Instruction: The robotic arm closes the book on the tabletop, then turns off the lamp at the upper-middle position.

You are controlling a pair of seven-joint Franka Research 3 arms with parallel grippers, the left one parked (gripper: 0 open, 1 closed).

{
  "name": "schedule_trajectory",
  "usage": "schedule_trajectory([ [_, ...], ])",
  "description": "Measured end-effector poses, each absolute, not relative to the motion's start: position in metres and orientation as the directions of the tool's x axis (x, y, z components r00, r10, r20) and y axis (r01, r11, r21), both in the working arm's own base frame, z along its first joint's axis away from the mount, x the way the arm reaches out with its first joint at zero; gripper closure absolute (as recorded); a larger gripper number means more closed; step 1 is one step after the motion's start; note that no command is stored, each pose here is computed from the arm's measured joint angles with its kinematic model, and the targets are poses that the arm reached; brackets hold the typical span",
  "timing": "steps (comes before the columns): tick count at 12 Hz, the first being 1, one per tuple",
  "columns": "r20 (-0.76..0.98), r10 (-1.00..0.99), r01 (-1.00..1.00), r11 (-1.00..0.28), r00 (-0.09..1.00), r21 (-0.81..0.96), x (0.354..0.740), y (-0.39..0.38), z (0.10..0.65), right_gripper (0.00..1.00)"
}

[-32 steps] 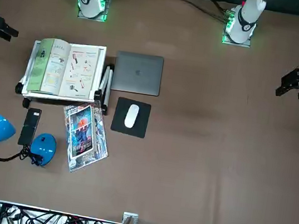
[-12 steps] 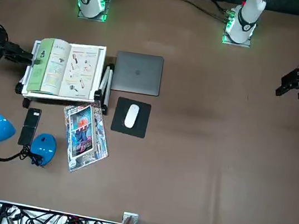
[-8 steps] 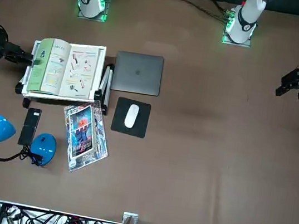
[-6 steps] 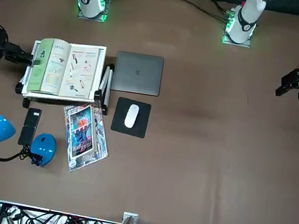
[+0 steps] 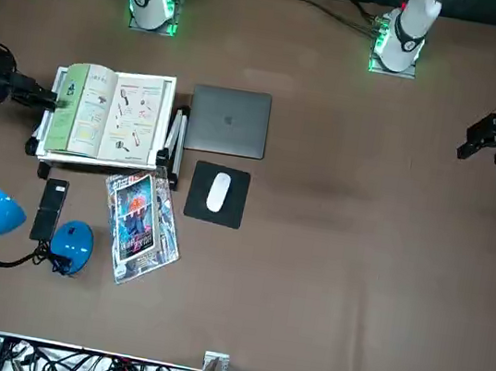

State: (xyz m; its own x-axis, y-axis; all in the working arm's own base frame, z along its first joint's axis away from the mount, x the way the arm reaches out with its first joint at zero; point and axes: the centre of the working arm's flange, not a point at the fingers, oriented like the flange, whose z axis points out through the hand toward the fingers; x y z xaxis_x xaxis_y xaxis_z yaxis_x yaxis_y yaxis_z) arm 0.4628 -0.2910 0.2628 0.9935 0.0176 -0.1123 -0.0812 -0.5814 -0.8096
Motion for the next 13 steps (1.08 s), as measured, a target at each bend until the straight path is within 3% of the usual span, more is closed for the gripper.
schedule_trajectory([
  [13,-0.122,0.053,-0.076,-0.526,0.991,-0.847,0.472,-0.263,0.245,0.0],
])
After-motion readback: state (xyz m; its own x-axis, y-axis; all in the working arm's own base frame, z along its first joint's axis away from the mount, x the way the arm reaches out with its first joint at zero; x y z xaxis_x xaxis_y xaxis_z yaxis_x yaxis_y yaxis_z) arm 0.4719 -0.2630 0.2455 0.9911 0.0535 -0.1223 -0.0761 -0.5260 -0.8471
